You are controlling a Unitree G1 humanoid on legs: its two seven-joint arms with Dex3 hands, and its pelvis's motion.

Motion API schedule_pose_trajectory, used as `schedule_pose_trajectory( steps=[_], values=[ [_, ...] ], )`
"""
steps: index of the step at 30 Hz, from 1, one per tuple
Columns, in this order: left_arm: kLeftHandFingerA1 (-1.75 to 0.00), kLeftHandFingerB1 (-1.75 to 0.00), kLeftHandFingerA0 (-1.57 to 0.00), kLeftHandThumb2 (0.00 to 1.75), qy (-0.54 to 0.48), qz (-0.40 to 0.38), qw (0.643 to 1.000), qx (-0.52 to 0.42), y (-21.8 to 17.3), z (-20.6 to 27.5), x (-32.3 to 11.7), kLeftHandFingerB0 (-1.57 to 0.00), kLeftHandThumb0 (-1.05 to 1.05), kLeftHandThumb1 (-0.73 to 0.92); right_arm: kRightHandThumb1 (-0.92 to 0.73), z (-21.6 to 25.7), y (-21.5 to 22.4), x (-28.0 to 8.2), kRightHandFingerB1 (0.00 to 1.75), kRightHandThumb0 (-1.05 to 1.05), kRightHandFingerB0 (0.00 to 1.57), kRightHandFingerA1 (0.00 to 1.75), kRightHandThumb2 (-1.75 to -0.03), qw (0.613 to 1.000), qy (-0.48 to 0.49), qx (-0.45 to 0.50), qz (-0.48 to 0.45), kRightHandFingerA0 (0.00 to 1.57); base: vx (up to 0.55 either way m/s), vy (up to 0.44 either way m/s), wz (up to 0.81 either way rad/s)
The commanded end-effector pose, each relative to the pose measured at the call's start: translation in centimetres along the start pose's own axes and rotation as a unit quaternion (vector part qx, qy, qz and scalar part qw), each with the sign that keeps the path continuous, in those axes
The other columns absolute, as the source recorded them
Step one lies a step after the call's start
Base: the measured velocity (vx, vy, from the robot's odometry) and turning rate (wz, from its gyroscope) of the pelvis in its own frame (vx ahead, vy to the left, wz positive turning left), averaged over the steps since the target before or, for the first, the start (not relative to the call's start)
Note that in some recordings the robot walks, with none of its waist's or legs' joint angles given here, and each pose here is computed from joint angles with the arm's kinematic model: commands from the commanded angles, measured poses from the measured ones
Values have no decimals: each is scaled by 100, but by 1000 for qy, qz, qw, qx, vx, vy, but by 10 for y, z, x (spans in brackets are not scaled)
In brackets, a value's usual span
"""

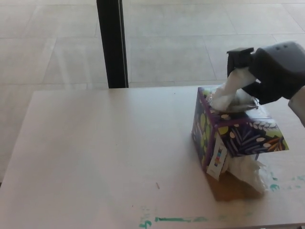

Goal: The robot uses its right hand to pull out a tissue from the tissue box kept in the middle of the desk and put it on the right side

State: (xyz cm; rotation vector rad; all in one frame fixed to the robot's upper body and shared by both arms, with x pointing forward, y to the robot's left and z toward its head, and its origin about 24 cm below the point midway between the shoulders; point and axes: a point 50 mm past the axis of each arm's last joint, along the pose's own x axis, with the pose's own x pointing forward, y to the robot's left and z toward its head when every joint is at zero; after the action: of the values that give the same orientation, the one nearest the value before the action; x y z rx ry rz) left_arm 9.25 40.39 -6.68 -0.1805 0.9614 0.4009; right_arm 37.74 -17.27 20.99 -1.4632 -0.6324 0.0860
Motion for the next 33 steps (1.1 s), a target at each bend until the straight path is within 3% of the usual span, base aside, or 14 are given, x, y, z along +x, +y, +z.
schedule_pose_trajectory(
  steps=[1,3,6,12,13,21,25,26,27,30,33],
  values=[
    [-56,-44,-53,59,-15,18,1000,12,6,-1,-3,-49,-70,61,-56,-15,-56,7,142,-26,85,164,-114,984,-16,2,-178,94,0,0,0],
    [-57,-44,-51,59,-14,13,1000,1,5,-2,-3,-47,-69,61,-54,-17,-61,7,151,-24,83,169,-116,976,-1,13,-217,93,0,0,0],
    [-58,-43,-52,58,-13,13,1000,-9,5,-5,-3,-46,-66,61,-49,-22,-71,6,156,-19,80,175,-133,967,15,19,-253,93,0,0,0],
    [-62,-46,-50,57,-17,11,999,-49,7,-4,-4,-45,-62,58,-45,-24,-82,10,157,-17,79,175,-132,961,23,18,-274,89,0,0,0],
    [-57,-45,-48,58,-15,14,999,-43,7,-5,-4,-45,-64,58,-44,-25,-85,10,158,-19,79,175,-134,960,23,19,-278,91,0,0,0],
    [-60,-45,-51,59,-13,14,1000,-19,10,-6,-6,-47,-67,60,-44,-41,-113,10,146,-20,82,168,-131,936,76,-7,-343,90,0,0,0],
    [-57,-43,-53,58,-12,19,1000,0,10,-7,-6,-47,-67,62,-43,-57,-141,4,152,-20,80,171,-132,926,102,-16,-364,91,0,0,0],
    [-64,-56,-48,89,-13,17,1000,-1,10,-7,-7,-42,-67,47,-44,-60,-146,3,153,-20,79,173,-131,924,109,-19,-367,93,0,0,0],
    [-57,-44,-52,57,-13,17,1000,-4,10,-7,-7,-47,-67,62,-42,-62,-151,2,152,-20,81,172,-132,921,112,-26,-372,92,0,0,0],
    [-56,-43,-54,58,-12,28,1000,-2,16,-8,-10,-48,-67,61,-42,-64,-157,2,150,-21,81,172,-132,919,115,-35,-374,90,0,0,0],
    [-57,-44,-50,59,-14,23,1000,0,19,-9,-13,-48,-69,61,-41,-70,-166,-3,144,-23,87,168,-135,916,124,-57,-377,103,0,0,0]
  ],
)
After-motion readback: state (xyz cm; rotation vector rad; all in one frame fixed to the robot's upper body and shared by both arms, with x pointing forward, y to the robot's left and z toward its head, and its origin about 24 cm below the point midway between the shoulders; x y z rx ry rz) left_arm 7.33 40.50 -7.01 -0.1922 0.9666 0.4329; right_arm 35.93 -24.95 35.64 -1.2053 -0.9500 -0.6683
